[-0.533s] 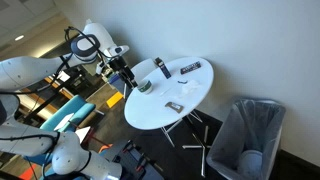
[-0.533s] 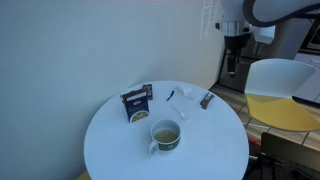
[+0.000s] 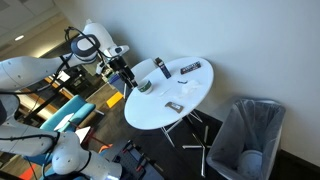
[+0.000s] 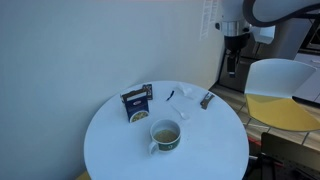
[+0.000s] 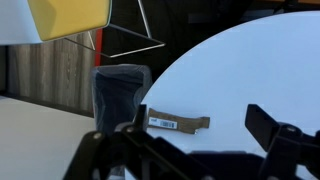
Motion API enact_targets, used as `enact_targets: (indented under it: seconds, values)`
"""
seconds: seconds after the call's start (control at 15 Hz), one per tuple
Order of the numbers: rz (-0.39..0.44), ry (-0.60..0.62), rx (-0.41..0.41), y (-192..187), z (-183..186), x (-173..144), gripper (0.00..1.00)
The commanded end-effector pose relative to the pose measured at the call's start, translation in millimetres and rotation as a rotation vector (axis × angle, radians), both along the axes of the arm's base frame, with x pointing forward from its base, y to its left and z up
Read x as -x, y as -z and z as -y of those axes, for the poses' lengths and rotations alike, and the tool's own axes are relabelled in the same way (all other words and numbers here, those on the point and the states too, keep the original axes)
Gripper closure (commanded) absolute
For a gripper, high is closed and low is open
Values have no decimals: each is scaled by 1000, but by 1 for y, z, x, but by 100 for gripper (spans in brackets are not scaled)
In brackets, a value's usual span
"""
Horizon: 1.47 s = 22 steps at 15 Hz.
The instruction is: Move the spoon forward
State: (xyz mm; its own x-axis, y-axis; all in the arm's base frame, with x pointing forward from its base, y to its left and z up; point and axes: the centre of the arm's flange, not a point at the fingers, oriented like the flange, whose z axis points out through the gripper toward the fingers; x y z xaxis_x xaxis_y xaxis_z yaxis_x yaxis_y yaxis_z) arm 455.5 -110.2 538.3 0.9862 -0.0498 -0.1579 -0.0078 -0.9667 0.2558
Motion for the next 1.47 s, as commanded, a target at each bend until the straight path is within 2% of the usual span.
enact_targets:
  seconds: [0.0, 0.33, 0.53, 0.67, 0.8, 1.27, 1.4]
  values:
    - [118, 42, -57, 5, -1, -20, 0]
    - [369, 206, -127, 23, 10, -71, 0]
    - [433, 312, -151, 50, 16, -100, 0]
    - [435, 373, -167, 78, 17, -116, 0]
    - [399, 423, -173, 108, 13, -130, 0]
    - [311, 424, -150, 192, -25, -157, 0]
    - [314, 421, -148, 206, -32, -162, 0]
